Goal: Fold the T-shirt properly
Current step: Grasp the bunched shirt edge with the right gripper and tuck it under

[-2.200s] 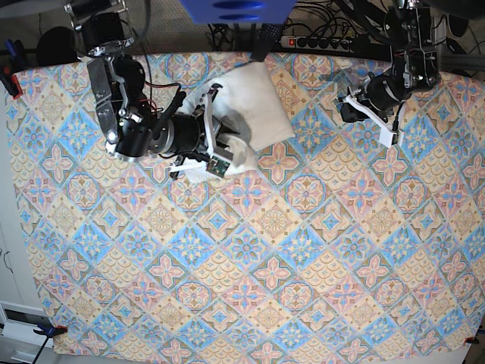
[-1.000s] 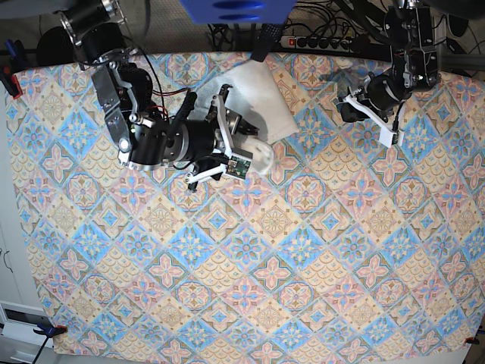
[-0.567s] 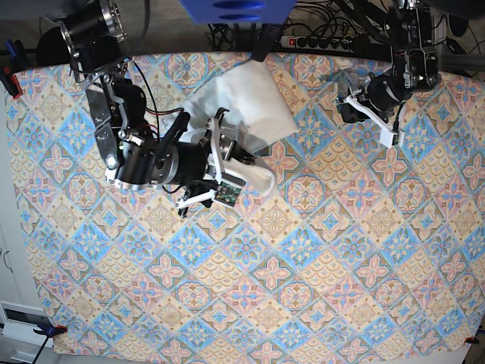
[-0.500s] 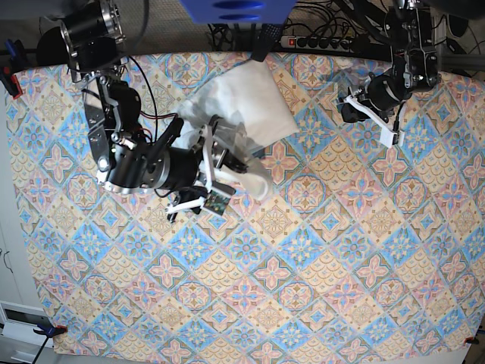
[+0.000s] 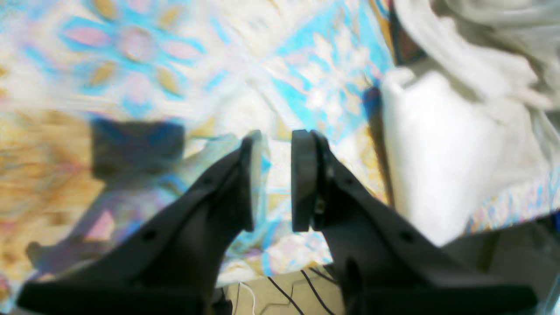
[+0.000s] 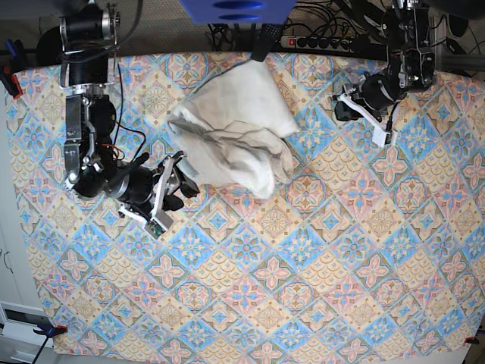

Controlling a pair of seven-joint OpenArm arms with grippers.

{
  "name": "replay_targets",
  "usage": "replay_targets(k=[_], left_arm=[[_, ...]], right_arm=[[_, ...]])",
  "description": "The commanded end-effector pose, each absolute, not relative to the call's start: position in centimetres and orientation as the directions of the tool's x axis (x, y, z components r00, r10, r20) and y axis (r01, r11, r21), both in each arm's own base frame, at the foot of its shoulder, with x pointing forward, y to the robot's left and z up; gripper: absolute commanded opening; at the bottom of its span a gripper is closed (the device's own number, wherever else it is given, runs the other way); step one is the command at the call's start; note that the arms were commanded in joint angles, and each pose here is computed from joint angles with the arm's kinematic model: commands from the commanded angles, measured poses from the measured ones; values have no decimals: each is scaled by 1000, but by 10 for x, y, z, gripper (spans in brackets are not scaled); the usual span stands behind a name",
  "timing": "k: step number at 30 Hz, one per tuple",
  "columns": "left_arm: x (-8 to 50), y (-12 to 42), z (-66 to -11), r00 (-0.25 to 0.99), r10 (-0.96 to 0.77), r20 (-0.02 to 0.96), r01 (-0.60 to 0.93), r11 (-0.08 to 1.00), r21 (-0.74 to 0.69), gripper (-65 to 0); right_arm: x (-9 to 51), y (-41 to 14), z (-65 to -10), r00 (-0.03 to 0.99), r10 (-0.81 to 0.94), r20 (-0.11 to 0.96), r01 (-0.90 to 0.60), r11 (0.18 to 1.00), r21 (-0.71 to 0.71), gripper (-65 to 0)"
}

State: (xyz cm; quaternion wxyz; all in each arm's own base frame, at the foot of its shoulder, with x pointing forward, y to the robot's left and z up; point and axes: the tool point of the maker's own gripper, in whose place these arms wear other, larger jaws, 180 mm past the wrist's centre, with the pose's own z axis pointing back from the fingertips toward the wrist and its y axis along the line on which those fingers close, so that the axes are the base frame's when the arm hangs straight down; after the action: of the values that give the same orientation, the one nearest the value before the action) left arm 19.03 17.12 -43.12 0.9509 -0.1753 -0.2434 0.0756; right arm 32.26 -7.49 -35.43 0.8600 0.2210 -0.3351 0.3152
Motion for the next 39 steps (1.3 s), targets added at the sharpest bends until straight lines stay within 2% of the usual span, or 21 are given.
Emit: replay_targets(k=[1, 5, 11, 14, 19, 25, 35, 39], left_arm=[[196, 171, -424, 859, 223, 461, -41, 927, -373, -545], [197, 171, -423, 857, 222, 465, -38, 927, -373, -544], [196, 171, -424, 858, 225, 461, -41, 926, -374, -543], [196, 171, -424, 858, 225, 461, -41, 926, -374, -543], [194, 173, -425, 859, 227, 459, -46, 927, -373, -543], [195, 171, -425, 860, 225, 458, -42, 926, -374, -543], [196, 171, -424, 858, 225, 461, -41, 926, -376, -543], [195, 171, -424, 859, 226, 460, -43, 926, -375, -543]], right_arm=[[332, -74, -345, 555, 358, 751, -691, 701, 177, -395], [326, -62, -353, 556, 377, 740, -713, 674, 193, -390], [306, -9, -297, 312, 485, 817, -859, 511, 25, -341], [295, 2, -286, 253, 526, 812, -886, 463, -24, -335], [284, 17, -294, 223, 568, 792, -913, 407, -34, -335], [285, 8, -330, 217, 708, 672, -911, 393, -121, -335], [287, 28, -350, 254, 723, 643, -908, 407, -99, -335], [286, 34, -361, 256, 731, 632, -919, 387, -75, -335]])
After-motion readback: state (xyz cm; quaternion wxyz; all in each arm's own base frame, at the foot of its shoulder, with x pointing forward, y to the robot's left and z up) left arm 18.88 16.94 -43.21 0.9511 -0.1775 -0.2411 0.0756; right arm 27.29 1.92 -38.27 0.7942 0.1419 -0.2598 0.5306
